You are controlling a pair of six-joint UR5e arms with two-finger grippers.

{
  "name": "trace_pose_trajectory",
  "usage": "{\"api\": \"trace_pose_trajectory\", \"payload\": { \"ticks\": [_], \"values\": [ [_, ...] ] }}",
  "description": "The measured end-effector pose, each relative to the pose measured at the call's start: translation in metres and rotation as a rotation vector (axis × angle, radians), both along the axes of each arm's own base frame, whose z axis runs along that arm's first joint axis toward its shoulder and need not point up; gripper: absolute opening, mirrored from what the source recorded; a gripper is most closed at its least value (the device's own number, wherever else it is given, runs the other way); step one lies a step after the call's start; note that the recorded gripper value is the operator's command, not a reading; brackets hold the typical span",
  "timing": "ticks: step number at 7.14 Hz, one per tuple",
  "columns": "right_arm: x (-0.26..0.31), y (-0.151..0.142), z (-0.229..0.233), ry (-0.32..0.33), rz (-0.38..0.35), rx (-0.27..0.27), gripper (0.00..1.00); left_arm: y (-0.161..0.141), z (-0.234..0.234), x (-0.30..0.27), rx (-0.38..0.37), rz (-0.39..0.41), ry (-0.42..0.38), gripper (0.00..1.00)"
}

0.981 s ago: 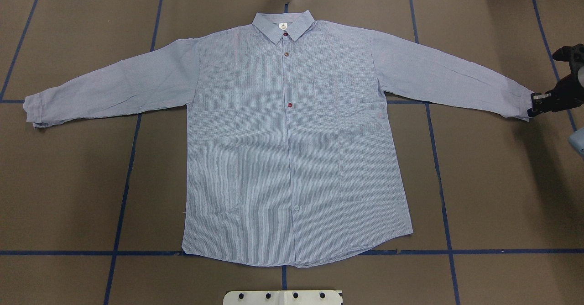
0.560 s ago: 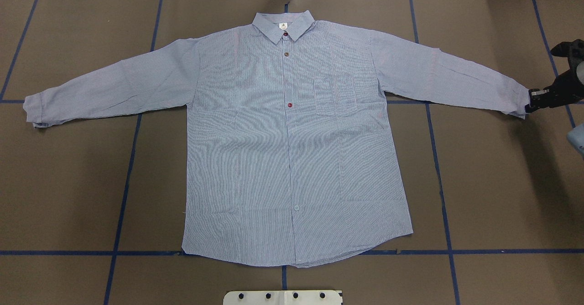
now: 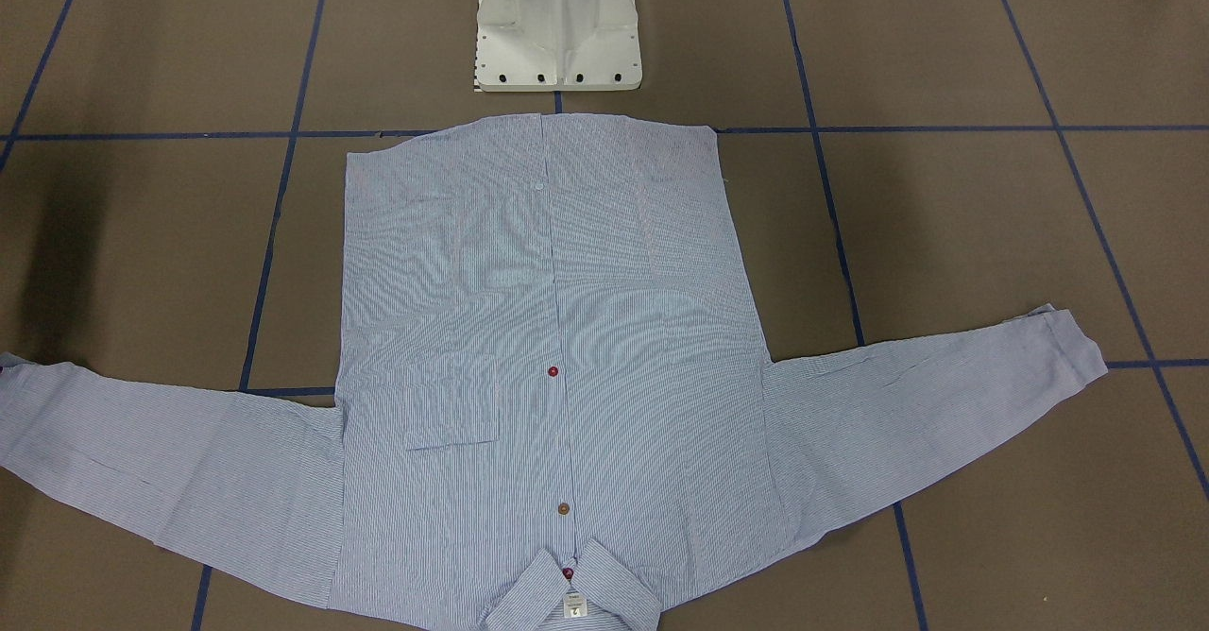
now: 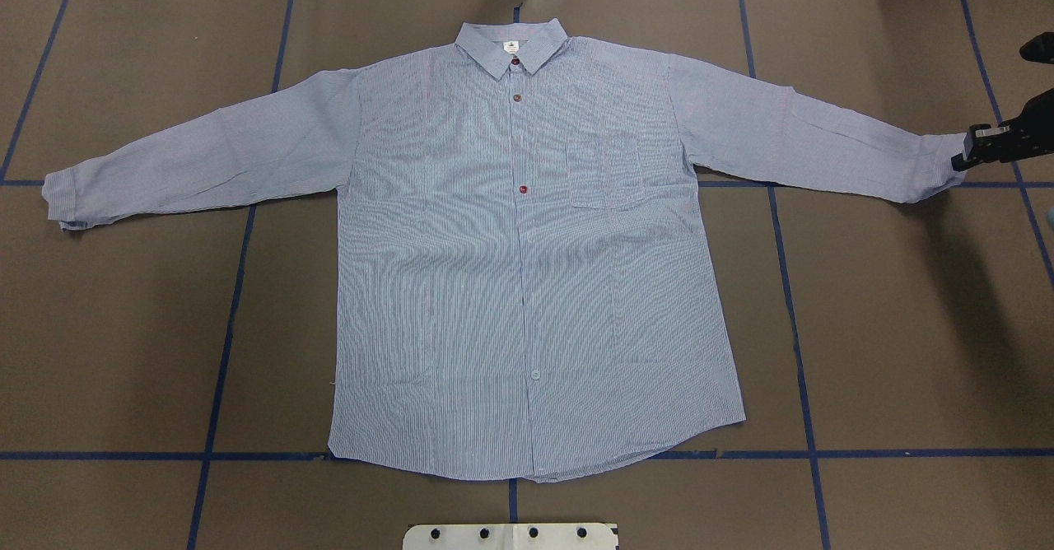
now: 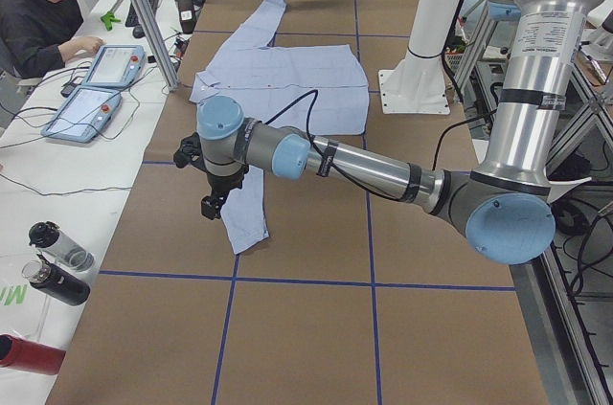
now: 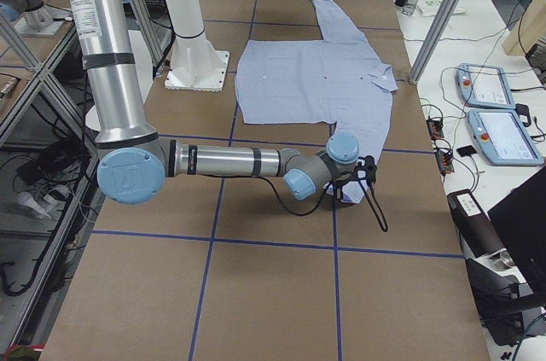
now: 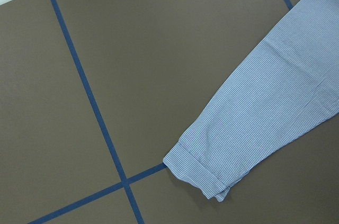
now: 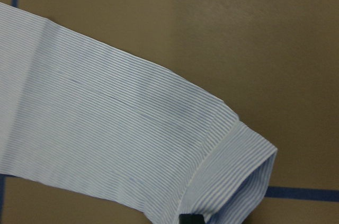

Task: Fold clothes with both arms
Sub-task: 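Lift the grasped sleeve with the right gripper and fold it across the shirt front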

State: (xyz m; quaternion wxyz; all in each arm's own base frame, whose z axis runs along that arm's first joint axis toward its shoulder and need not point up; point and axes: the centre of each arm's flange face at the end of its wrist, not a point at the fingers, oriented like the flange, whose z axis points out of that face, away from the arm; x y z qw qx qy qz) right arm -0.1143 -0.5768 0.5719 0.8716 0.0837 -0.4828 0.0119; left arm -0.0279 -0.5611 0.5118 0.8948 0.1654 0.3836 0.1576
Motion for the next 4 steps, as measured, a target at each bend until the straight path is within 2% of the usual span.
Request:
{"api": "trace_pose_trajectory", "payload": {
  "ticks": [2,4],
  "values": [
    [-0.011,-0.021,-0.092,-0.085,-0.009,0.104,0.00,0.000,0.000,0.000,0.000,0.000,0.000,1.00],
    [-0.074,-0.046,-0.206,-0.174,-0.050,0.168,0.00,-0.001,-0.002,0.000,-0.006,-0.006,0.003,1.00]
  ]
}}
